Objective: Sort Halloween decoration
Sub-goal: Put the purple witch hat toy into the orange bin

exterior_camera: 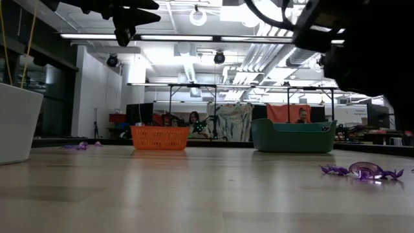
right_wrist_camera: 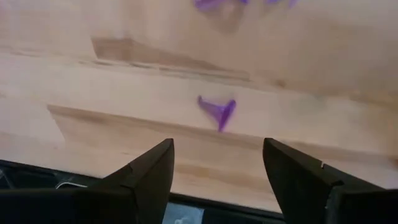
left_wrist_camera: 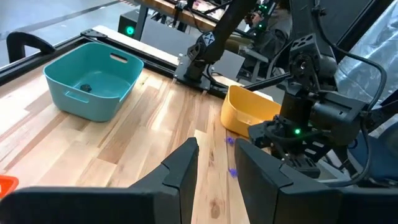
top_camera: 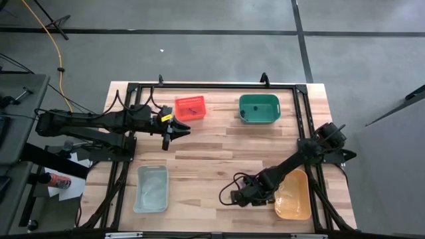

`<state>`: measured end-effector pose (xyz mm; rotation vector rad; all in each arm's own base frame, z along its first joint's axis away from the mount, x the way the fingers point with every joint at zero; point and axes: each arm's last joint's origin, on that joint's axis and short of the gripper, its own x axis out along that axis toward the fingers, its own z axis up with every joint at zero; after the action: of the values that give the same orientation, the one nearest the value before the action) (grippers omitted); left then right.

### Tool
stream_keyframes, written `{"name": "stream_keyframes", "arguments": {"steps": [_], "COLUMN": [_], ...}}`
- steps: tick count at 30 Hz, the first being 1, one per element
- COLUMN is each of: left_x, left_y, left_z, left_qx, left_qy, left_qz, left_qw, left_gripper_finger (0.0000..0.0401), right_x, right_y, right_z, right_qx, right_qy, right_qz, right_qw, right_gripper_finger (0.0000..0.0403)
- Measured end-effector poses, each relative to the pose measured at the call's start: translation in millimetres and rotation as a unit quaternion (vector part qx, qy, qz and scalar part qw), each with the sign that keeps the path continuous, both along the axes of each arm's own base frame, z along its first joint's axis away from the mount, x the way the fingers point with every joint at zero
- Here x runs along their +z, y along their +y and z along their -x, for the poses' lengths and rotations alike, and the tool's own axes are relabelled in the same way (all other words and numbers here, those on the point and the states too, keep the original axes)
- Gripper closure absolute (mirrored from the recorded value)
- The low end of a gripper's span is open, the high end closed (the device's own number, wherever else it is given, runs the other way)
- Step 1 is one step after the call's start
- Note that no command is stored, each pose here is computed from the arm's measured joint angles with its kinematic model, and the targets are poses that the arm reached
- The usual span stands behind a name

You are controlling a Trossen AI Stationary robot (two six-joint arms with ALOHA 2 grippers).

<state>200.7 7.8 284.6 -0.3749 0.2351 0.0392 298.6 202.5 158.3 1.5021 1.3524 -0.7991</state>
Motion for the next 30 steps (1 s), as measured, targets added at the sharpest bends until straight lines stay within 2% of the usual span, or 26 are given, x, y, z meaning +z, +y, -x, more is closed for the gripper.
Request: {"name": "stream_keyframes", "arguments": {"steps": [7,12,25,30], "left_x": [0,-1,-1,-1], "left_y": [0,0,0,0], "left_z": [0,0,0,0], "left_qx": [0.000,0.000,0.000,0.000], "left_qy": [0.001,0.005,0.007,0.007], "left_qz": [0.000,0.000,0.000,-0.001], "left_qw": [1.000,1.000,1.000,1.000], "left_gripper_finger": [0.0306,0.0306,0.0306,0.0306], "right_x": [-7,-14,-15,-15], "right_y": [3,5,2,2], "right_z": [4,1,1,1], "right_qx": [-0.019,-0.022,-0.029,-0.028], "right_qy": [0.027,0.019,0.021,0.020], "right_qz": [0.008,0.017,0.030,0.032], "right_qw": [0.999,0.999,0.999,0.999], "right_gripper_finger": [0.0223,0.0261,0.0293,0.0317]}}
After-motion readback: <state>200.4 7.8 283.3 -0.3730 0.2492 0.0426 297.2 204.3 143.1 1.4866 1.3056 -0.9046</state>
